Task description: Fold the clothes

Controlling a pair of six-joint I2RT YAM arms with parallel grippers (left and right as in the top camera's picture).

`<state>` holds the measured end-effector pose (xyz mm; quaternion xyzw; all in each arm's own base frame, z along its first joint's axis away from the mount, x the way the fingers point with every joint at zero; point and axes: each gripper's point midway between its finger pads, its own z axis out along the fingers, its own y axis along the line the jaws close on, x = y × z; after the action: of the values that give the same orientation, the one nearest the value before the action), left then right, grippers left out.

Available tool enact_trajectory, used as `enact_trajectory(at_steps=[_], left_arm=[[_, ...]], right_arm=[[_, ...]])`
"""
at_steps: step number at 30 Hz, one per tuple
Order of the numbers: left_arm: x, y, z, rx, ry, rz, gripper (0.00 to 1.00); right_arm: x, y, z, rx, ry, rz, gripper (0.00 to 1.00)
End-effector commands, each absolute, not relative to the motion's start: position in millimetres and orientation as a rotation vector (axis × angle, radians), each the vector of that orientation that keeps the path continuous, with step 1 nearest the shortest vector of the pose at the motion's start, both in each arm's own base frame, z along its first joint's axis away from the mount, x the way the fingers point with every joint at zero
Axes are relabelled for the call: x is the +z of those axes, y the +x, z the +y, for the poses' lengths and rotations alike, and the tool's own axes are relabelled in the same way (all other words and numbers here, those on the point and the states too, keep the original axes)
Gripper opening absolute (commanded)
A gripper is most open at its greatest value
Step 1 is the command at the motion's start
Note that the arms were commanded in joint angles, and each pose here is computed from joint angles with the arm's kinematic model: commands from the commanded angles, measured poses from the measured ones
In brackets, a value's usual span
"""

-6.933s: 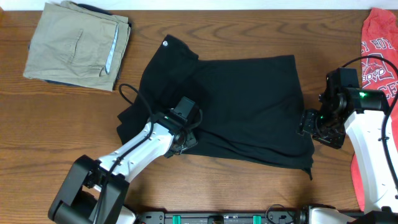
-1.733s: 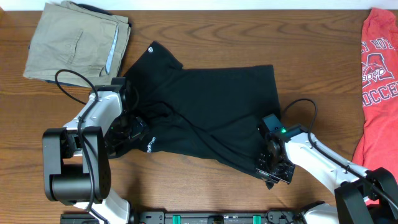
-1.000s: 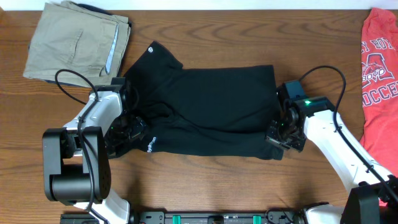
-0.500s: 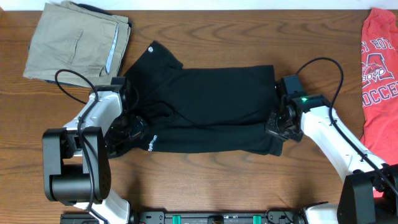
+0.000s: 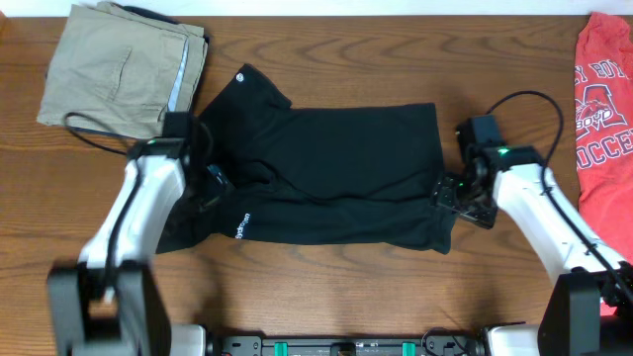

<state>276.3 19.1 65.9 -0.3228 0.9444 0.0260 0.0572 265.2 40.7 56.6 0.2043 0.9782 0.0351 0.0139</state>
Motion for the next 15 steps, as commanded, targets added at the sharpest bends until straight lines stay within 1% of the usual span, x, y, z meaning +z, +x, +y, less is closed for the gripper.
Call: enact_trajectory(at_steps=[1, 4, 7, 9, 12, 15], left_arm=[[100.1, 281.7, 13.6, -0.009, -0.914, 2.762, 0.98], [112.4, 283.2, -9.4, -0.163, -0.838, 2.760, 0.98], [108.4, 281.1, -37.3, -0.299, -0.774, 2.823, 0.98], [99.2, 278.8, -55.6, -0.357, -0.730, 2.886, 0.98], [79.6, 274.5, -69.0, -0.347, -0.715, 2.974, 0.98], [63.2, 277.0, -70.4, -0.331, -0.798, 3.001, 0.98]], right_arm=[[70.5, 270.8, 60.5, 0.322, 0.453, 3.082, 0.75], [70.8, 262.3, 77.0, 0.439, 0.380, 3.116, 0.78], [64.7, 253.1, 88.4, 0.453, 0.325, 3.145, 0.81], [59.3, 248.3, 96.2, 0.451, 0.276, 3.155, 0.86], [51.8, 243.2, 106.9, 0.452, 0.232, 3.160, 0.91], [46.5, 238.8, 111.6, 0.451, 0.212, 3.166, 0.91]])
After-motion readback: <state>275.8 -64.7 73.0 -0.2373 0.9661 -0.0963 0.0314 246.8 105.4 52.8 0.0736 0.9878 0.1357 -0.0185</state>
